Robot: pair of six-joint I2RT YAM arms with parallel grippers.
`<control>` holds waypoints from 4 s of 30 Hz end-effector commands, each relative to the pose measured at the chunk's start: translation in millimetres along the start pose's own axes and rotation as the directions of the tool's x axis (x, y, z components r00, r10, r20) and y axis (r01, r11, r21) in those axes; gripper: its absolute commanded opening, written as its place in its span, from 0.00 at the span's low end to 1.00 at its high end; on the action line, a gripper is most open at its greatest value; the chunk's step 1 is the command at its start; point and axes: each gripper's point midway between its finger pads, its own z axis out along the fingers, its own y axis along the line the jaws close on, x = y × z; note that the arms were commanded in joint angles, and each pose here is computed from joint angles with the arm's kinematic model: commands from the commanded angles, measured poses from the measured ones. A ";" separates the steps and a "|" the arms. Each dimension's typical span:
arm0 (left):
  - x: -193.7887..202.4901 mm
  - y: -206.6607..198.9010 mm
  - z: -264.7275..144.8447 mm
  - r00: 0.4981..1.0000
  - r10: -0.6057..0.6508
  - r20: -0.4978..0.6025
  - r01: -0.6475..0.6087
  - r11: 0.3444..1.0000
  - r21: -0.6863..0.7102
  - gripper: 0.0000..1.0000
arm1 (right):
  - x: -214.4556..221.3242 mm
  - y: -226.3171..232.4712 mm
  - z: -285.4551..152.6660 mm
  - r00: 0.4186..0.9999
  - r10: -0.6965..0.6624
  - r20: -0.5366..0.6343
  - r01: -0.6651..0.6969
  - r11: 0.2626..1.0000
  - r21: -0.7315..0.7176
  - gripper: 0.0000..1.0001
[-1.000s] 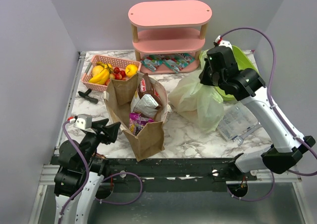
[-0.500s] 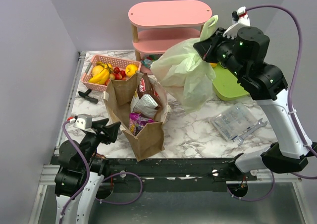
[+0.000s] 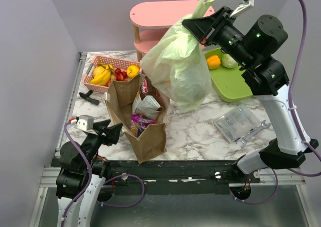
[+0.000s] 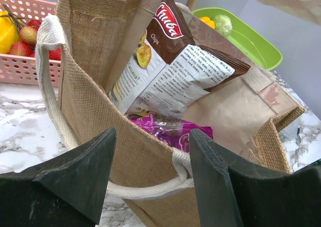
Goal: Place the food into the grocery bag and tie it
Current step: Place the grocery bag in the grocery bag, then reset both arms
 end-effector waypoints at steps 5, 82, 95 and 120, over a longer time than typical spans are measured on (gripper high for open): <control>-2.2 -3.1 1.7 1.000 0.018 0.012 -0.018 1.000 0.023 0.62 | 14.0 27.0 25.5 0.995 0.090 -0.053 -0.098 0.981 -0.166 0.01; -2.7 -1.5 1.1 1.000 0.019 0.016 -0.019 1.000 0.014 0.62 | 392.3 -68.2 40.2 0.597 -0.194 -0.779 0.440 0.890 0.116 0.07; -1.8 -0.8 2.0 1.000 0.017 0.011 -0.017 1.000 0.011 0.62 | 304.3 4.4 54.8 0.737 -0.201 -0.646 0.283 0.959 0.024 0.82; 1.4 -1.0 5.8 1.000 0.008 -0.015 -0.008 1.000 0.016 0.62 | 146.6 -46.9 -72.6 0.985 -0.134 -0.106 0.161 0.935 0.315 1.00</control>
